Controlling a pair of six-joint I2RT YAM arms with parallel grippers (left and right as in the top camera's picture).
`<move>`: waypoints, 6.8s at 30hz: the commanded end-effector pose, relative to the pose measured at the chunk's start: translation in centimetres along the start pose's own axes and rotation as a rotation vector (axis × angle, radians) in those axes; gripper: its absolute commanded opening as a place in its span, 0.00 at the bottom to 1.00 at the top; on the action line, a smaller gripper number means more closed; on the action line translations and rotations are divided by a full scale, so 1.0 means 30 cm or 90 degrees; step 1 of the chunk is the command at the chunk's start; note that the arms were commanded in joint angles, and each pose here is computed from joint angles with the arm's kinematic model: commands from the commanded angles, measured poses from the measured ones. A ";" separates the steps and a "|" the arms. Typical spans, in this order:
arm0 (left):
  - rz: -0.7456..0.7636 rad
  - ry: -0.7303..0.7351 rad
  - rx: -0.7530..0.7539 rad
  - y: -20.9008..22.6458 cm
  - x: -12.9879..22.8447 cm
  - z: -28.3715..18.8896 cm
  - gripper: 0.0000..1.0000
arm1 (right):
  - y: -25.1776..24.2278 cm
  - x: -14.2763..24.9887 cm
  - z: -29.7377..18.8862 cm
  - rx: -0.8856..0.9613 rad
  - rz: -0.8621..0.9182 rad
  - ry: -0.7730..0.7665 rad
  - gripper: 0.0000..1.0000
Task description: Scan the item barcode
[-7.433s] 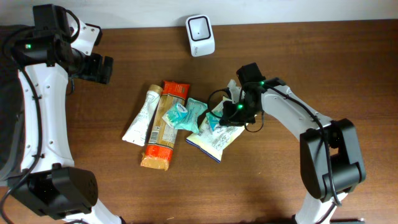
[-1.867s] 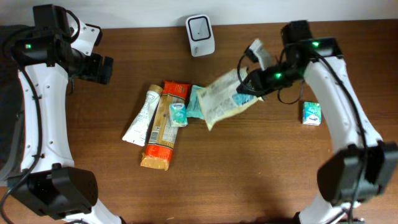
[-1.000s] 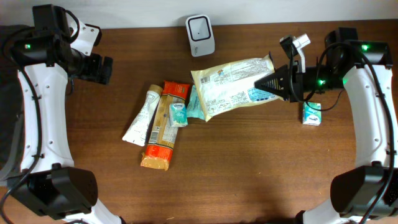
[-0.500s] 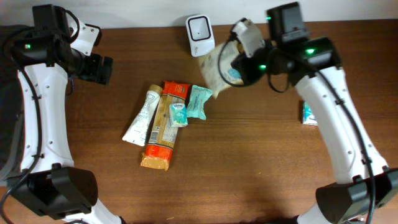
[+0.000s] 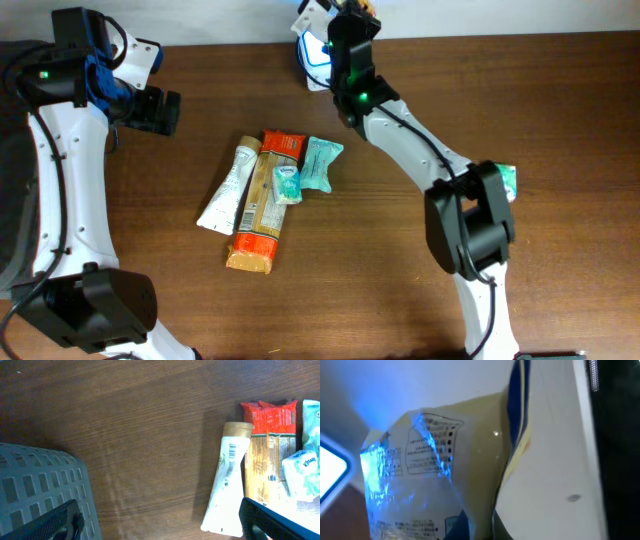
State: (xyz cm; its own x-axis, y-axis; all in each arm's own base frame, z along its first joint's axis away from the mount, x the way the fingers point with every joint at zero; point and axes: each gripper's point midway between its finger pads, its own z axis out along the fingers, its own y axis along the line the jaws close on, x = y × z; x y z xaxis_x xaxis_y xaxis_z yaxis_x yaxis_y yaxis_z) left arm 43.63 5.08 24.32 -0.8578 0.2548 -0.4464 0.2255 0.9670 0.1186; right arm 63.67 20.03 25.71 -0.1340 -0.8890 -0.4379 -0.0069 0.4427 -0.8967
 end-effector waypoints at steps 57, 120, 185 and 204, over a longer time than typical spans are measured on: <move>0.008 -0.016 -0.001 0.005 -0.009 -0.029 0.99 | -0.087 1.278 -0.651 -0.403 0.779 0.834 0.04; 0.008 -0.016 -0.001 0.005 -0.009 -0.029 0.99 | 0.897 0.271 -0.704 -0.714 0.839 0.540 0.31; 0.005 -0.015 -0.003 0.012 -0.007 -0.029 0.99 | 0.439 0.712 -0.871 -0.462 0.425 0.863 0.28; 0.005 -0.015 -0.003 0.011 -0.007 -0.029 0.99 | 0.666 0.775 -0.946 -0.576 0.442 0.837 0.04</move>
State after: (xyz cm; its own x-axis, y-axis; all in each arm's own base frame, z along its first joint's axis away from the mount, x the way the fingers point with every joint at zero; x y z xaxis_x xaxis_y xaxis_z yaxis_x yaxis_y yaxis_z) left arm 43.61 5.20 24.32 -0.8586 0.2525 -0.4461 0.2230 0.9676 0.1184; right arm 34.11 10.53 1.08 -0.9992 0.0396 -0.0069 0.0402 0.9889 -0.1429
